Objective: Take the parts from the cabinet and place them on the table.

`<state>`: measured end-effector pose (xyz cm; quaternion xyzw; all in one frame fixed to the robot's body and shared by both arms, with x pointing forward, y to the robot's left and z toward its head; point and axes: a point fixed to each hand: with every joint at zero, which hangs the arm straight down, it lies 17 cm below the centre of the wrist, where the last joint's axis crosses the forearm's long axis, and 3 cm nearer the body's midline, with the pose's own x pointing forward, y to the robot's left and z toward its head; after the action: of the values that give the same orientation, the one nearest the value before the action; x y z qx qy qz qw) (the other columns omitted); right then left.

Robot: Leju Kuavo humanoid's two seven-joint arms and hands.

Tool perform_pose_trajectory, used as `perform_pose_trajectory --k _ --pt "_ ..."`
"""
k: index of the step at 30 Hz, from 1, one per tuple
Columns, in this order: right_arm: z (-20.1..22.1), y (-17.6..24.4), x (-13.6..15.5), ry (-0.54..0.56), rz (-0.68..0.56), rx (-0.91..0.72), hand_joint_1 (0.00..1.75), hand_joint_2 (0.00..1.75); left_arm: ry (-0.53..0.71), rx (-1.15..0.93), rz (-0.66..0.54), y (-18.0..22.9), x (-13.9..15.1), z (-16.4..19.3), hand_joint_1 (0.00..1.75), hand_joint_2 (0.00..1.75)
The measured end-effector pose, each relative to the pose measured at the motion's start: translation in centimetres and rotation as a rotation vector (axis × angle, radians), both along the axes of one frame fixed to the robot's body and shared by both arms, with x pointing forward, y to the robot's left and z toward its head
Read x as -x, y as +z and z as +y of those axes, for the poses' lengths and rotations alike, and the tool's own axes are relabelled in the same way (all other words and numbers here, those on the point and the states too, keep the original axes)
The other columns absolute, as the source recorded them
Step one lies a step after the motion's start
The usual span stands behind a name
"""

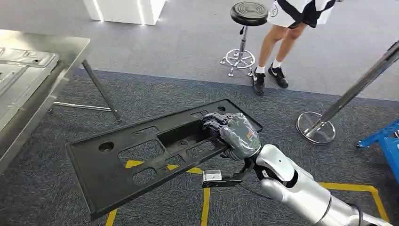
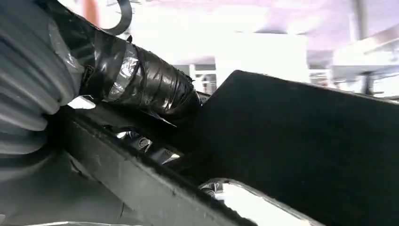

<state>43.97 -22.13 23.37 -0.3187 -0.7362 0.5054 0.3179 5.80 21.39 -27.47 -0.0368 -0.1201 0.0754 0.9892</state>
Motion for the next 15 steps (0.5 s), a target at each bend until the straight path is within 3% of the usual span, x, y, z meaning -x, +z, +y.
perform_pose_trajectory --k 15 --pt "0.11 -0.11 -0.33 -0.002 0.024 0.001 1.75 1.75 -0.003 0.002 -0.002 0.01 -0.01 0.07 0.00 1.75"
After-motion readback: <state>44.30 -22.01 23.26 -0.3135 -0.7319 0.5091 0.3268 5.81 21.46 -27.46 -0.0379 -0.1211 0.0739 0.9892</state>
